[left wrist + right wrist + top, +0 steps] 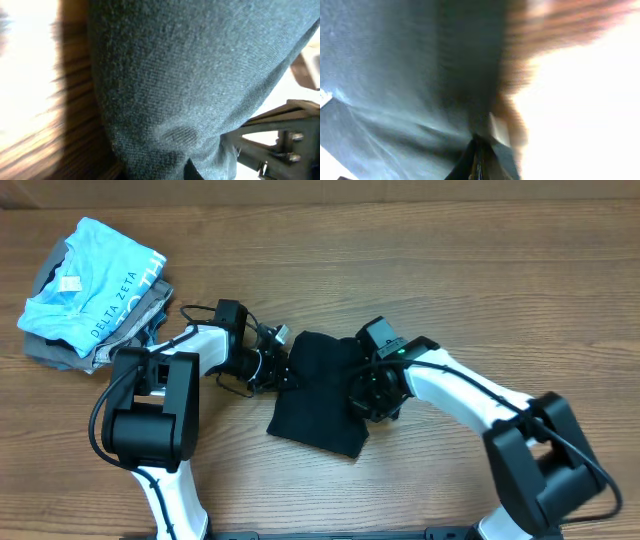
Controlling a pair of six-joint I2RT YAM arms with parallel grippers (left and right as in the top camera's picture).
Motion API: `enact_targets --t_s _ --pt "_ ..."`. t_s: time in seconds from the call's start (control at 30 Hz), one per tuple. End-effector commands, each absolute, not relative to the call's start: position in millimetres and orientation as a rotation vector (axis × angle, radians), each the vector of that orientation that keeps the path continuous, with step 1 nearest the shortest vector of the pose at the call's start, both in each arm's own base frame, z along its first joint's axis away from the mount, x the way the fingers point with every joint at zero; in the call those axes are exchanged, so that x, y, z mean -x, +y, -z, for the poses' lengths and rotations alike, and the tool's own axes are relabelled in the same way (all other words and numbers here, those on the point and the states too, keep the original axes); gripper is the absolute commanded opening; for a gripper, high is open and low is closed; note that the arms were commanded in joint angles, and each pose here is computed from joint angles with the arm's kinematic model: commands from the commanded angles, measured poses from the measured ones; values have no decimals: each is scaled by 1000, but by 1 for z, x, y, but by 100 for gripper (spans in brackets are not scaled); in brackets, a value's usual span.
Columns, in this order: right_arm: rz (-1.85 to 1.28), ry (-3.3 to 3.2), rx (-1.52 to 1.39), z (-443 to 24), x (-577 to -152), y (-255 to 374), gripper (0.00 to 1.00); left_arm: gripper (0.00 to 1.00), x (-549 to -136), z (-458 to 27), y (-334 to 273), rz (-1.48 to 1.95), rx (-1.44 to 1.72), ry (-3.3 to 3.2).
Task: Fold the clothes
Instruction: 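Carry the folded black shirt with the left gripper onto the clothes stack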
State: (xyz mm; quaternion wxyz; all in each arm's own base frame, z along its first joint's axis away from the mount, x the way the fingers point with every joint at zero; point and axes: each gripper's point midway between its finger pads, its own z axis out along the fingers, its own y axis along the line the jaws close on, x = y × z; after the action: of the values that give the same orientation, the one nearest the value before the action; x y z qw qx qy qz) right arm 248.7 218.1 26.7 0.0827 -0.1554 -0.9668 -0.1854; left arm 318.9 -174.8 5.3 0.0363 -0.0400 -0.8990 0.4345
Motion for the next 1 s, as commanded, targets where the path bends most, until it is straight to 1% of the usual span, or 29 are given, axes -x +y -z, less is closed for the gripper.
enact_targets --t_s 0.0,0.07,0.1,0.17,0.23,0.4,0.5,0.57,0.67,0.7,0.77,0.97 --pt "696 -3058 400 -91 -280 208 4 4 -349 -57 -154 -1397 236 -2915" --pt "715 -3118 408 -116 -287 195 4 4 -366 -91 -143 -1432 266 -3000" --pt "726 -3161 445 -136 -291 184 4 4 -381 -122 -132 -1462 287 -3080" --pt "744 -3199 480 -153 -294 175 4 4 -398 -160 -116 -1491 299 -3183" --pt "780 -3234 502 -167 -296 168 4 4 -414 -192 -98 -1508 245 -3275" --pt "803 -3253 512 -177 -294 165 4 4 -462 -267 -34 -1588 29 -3527" --pt "775 -3237 516 -174 -289 163 4 4 -480 -296 11 -1606 -88 -3674" --pt "763 -3230 518 -173 -287 162 4 4 -486 -306 42 -1589 -170 -3759" --pt "750 -3222 520 -172 -284 161 4 4 -489 -304 89 -1494 -365 -3841" --pt "749 -3221 520 -172 -284 161 4 4 -488 -298 105 -1449 -461 -3848" --pt "748 -3218 527 -172 -284 161 4 4 -488 -288 124 -1419 -550 -3840" --pt "742 -3219 550 -172 -285 160 4 4 -486 -248 158 -1361 -710 -3768"
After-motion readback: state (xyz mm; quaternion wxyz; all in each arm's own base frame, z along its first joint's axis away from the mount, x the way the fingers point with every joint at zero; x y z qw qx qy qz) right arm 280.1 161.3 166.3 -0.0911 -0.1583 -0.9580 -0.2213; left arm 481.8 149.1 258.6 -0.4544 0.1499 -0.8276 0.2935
